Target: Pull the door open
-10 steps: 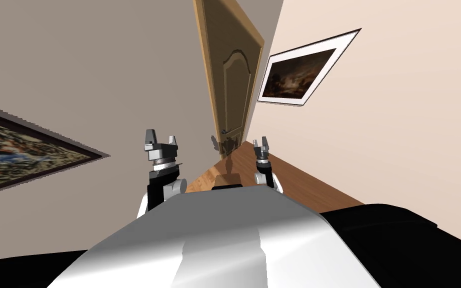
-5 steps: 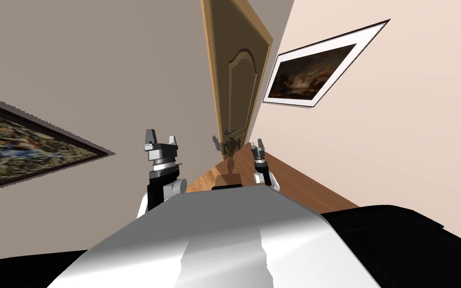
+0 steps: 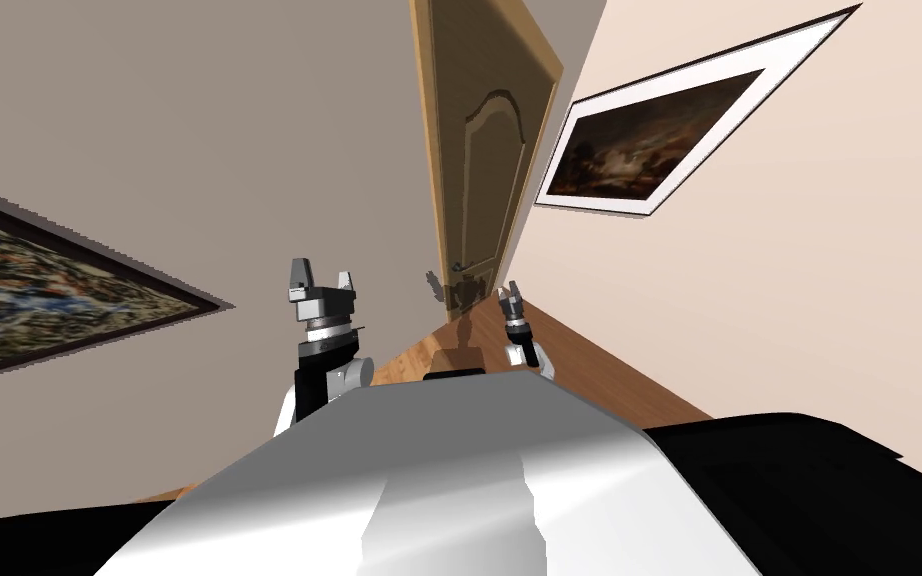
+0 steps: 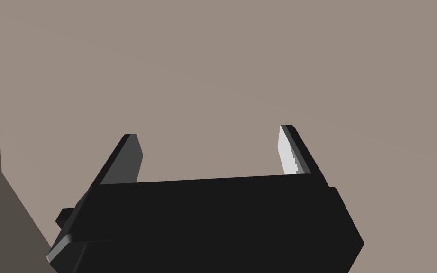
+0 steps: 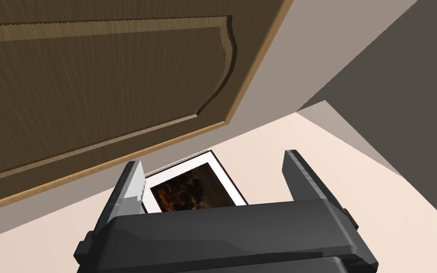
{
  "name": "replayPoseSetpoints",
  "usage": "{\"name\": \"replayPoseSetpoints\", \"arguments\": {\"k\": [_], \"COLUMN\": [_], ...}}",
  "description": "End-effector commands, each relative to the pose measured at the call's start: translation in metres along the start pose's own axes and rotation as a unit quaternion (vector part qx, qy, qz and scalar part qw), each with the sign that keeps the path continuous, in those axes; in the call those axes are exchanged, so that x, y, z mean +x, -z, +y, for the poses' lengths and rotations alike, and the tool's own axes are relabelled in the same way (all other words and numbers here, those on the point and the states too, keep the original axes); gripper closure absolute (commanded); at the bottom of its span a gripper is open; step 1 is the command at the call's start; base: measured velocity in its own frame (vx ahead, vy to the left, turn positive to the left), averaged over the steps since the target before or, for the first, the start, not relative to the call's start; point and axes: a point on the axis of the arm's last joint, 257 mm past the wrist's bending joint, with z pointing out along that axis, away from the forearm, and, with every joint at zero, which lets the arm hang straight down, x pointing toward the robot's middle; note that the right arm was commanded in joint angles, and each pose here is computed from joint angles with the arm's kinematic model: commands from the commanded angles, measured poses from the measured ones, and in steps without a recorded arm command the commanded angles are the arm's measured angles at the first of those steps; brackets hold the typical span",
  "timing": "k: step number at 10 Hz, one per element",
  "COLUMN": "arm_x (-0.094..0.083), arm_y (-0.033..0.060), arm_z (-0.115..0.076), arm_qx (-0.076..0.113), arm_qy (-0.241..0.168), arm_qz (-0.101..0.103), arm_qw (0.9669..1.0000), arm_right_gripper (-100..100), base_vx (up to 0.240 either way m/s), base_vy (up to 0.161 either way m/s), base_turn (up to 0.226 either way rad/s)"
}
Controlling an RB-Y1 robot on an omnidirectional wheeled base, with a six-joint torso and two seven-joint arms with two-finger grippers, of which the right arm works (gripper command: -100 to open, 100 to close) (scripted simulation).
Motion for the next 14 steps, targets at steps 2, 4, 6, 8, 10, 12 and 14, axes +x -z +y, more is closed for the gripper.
{"name": "replayPoseSetpoints", "arguments": {"k": [2,4,6,8,10,12,14], "arm_x": [0.0,0.001,-0.001,-0.002,-0.003,-0.005,-0.007], "arm_y": [0.0038,0.0057,0.0103,0.0133,0.016,0.0205,0.0241], "arm_z": [-0.025,-0.044,-0.06,-0.078,-0.089,-0.102,-0.119], "arm_qx": [0.023,0.04,0.056,0.074,0.084,0.098,0.115], "arm_qy": [-0.004,-0.007,-0.008,-0.009,-0.01,-0.01,-0.01], "arm_qz": [0.008,0.015,0.017,0.023,0.026,0.028,0.033], "arm_qw": [0.9997,0.9991,0.9983,0.997,0.9961,0.9947,0.9928], "arm_right_gripper": [-100,-100,-100,-100,-100,-100,-100], "base_vx": [0.057,0.09,0.059,0.082,0.048,0.041,0.088], "base_vy": [-0.028,-0.045,-0.034,-0.039,-0.022,-0.028,-0.037], "base_turn": [0.125,0.162,0.063,0.168,0.07,0.069,0.159]}}
